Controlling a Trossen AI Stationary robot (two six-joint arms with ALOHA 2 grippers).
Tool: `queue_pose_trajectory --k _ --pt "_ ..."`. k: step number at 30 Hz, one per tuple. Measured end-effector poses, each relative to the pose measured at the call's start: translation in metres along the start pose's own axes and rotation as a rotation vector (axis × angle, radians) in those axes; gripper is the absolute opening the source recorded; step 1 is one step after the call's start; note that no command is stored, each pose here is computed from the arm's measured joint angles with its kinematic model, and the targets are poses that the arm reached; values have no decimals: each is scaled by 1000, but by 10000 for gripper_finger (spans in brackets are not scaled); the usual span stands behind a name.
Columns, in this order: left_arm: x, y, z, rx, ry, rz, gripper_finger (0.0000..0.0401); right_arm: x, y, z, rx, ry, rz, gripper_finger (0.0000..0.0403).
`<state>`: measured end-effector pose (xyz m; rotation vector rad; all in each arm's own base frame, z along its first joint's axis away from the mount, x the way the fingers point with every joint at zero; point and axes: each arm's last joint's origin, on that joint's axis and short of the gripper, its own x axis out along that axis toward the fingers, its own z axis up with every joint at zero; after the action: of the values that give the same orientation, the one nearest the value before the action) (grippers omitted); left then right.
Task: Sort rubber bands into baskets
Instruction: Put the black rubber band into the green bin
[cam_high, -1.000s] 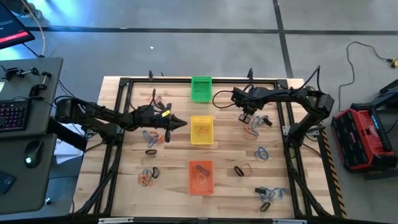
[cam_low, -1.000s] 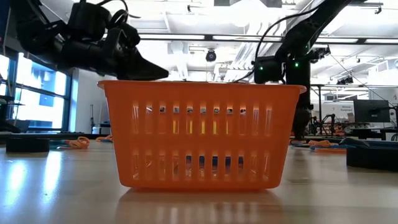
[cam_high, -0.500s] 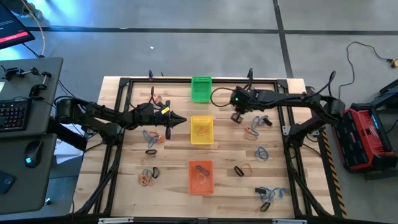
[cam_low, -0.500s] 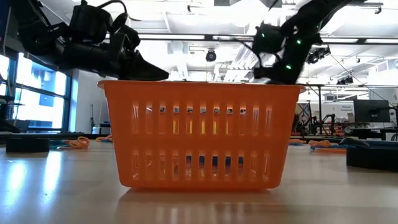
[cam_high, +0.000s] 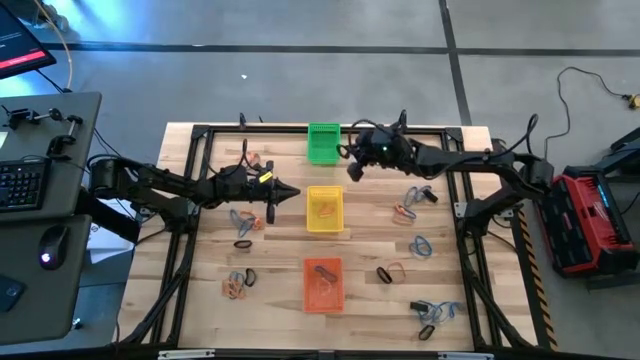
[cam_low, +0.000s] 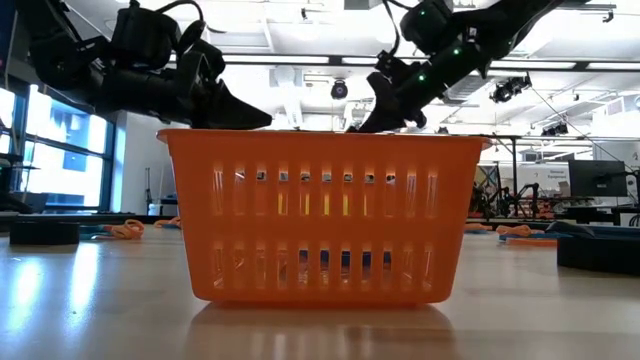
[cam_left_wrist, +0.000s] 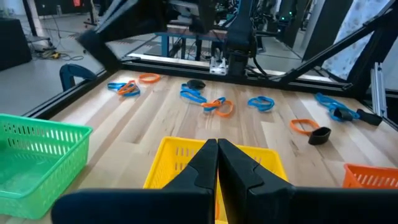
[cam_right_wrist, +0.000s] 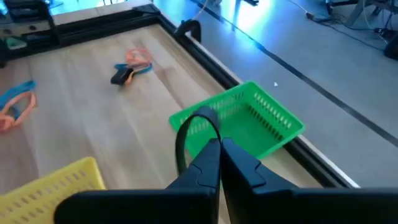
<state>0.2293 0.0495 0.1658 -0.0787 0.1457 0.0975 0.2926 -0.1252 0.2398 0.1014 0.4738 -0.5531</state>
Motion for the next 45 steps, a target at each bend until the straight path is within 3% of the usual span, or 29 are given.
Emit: queue_pose_trajectory --k 7,19,30,45 --pt "0 0 1 1 -6 11 2 13 -4 29 -14 4 -13 0" --pt "0 0 1 2 -6 11 2 88 -21 56 40 260 -58 0" --pt "0 0 0 3 -5 11 2 148 -38 32 132 453 -39 0" --pt "0 0 0 2 -3 11 2 168 -46 6 203 534 -14 0"
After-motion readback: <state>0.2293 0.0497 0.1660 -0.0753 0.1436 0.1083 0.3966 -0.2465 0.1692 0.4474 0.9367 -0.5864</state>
